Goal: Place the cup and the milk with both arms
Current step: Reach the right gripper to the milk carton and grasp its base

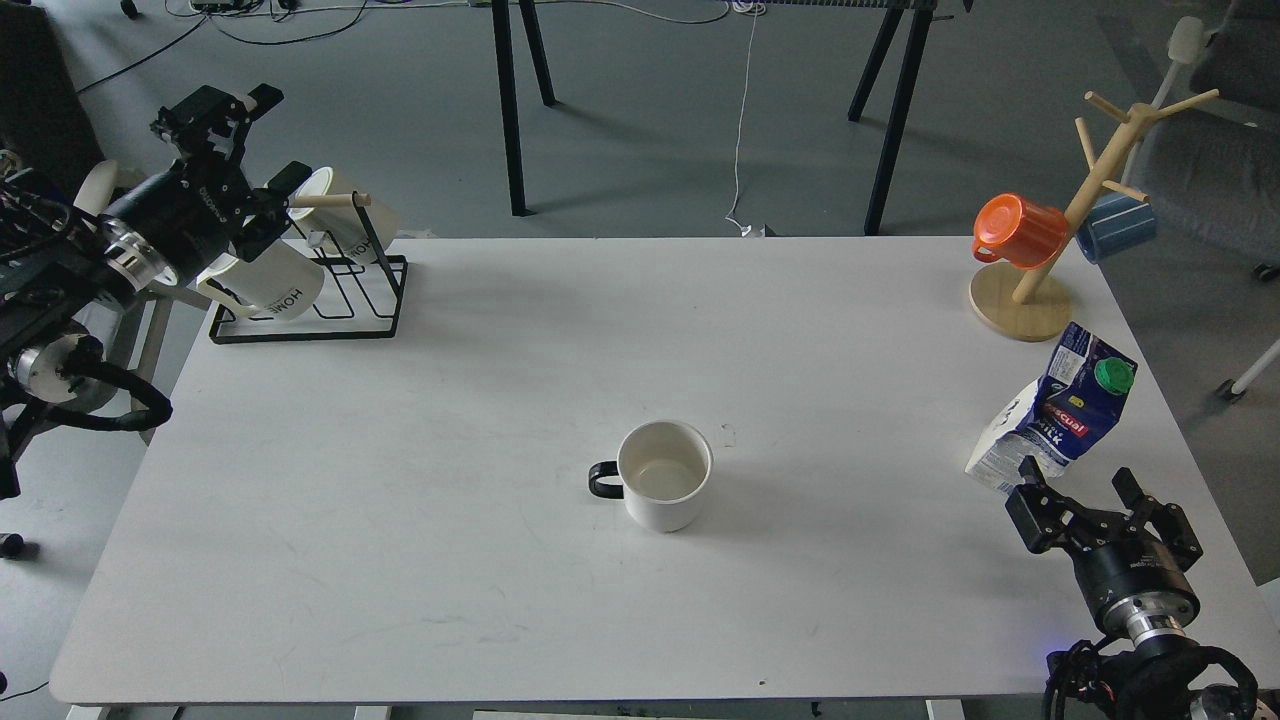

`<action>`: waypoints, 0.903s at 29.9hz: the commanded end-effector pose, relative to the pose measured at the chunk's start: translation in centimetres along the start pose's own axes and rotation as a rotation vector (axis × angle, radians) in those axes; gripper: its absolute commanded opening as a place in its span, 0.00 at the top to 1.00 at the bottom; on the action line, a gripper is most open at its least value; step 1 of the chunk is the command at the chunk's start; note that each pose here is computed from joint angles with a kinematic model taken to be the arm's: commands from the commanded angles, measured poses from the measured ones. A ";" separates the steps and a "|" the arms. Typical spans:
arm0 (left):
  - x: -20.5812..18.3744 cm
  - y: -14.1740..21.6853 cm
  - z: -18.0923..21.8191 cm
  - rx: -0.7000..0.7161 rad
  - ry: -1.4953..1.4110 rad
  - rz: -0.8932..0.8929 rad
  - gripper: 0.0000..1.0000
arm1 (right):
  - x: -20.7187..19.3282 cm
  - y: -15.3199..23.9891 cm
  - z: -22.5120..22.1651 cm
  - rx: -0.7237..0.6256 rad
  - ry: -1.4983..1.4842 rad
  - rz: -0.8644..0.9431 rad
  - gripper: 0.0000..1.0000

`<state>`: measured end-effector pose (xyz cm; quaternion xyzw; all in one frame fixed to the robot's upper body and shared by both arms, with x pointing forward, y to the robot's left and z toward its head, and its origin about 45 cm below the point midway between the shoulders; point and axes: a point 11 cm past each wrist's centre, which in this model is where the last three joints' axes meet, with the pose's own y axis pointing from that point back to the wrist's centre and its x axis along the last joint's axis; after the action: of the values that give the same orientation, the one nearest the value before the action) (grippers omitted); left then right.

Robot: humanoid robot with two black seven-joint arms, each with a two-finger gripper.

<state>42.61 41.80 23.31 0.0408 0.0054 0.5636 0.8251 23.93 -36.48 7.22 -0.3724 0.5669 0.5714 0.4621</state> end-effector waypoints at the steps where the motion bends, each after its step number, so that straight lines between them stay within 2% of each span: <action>1: 0.0 0.1 -0.2 0.004 0.002 0.001 0.13 | -0.2 -0.9 0.9 -0.006 0.000 -0.018 0.01; 17: 0.0 0.5 -0.9 0.017 0.008 0.004 0.13 | 1.2 -2.3 3.8 -0.023 -0.005 -0.024 0.01; 27: 0.0 0.6 -1.2 0.023 0.010 0.005 0.13 | 0.7 -3.2 3.5 -0.008 0.000 -0.038 0.01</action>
<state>41.98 42.06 22.24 0.0474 0.0152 0.5657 0.8231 26.72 -33.03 5.80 -0.3842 0.5566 0.5679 0.4691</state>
